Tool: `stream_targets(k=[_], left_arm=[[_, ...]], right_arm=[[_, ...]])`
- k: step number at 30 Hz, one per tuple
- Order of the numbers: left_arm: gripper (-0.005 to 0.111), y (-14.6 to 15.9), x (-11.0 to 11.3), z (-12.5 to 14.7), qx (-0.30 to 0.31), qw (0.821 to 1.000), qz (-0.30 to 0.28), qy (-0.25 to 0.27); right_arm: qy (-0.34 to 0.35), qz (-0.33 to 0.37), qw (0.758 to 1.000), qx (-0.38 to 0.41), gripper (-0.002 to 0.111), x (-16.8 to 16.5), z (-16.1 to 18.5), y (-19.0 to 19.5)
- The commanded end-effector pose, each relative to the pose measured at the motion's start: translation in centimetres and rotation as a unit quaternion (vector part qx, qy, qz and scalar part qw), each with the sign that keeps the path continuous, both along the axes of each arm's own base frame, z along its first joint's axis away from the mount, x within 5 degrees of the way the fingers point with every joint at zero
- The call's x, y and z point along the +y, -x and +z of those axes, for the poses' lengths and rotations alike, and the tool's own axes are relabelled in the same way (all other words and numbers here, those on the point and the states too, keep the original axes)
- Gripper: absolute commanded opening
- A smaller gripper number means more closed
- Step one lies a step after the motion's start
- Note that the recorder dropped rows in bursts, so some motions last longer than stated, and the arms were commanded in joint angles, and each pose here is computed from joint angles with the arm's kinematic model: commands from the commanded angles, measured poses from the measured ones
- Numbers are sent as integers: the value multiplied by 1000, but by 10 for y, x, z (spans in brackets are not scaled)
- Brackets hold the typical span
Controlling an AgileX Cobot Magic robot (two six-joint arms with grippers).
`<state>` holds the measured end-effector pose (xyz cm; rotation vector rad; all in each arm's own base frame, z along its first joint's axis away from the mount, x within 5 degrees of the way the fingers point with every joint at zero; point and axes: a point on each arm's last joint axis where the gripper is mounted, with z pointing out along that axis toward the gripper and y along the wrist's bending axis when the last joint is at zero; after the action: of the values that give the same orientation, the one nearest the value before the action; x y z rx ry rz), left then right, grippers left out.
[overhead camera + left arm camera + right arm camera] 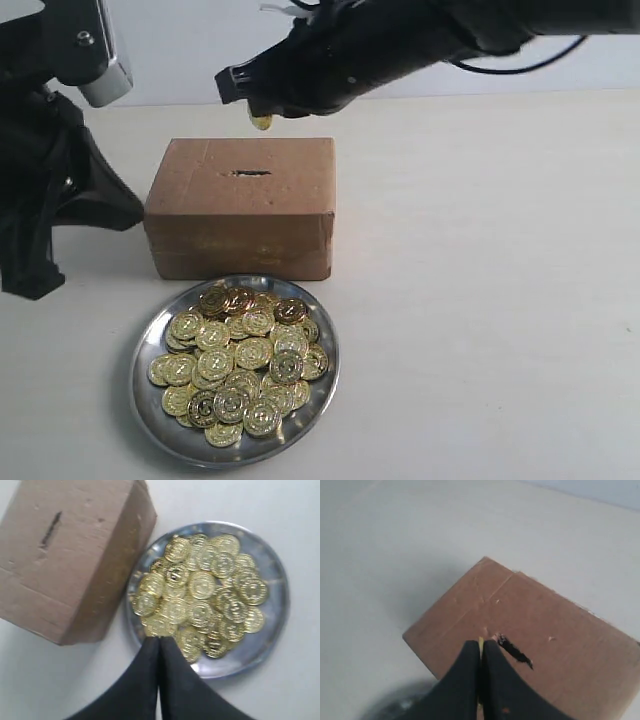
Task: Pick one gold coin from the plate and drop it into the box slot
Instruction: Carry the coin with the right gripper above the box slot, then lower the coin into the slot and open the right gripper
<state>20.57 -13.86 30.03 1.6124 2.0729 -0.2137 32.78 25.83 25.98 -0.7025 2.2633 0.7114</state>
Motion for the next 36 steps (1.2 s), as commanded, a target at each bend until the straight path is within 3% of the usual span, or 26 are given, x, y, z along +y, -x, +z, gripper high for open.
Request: stream_targets(k=[1,6,11,17,36], left_arm=[[0,19,7,3,81,996,26,-6],[0,27,10,-2,110,993,29,-12],[0,30,12,-17,122,992,34,-19],[0,28,11,-16,111,993,36,-13],[0,28,11,-16,109,993,37,-12]], right_arm=[[174,42,984,11,0,12,-2,-41],[216,116,969,-39,0,31,11,-69],[239,200,949,-57,0,40,-19,-75],[228,282,928,-87,0,48,-30,-74],[228,327,914,-74,0,51,-44,-70]])
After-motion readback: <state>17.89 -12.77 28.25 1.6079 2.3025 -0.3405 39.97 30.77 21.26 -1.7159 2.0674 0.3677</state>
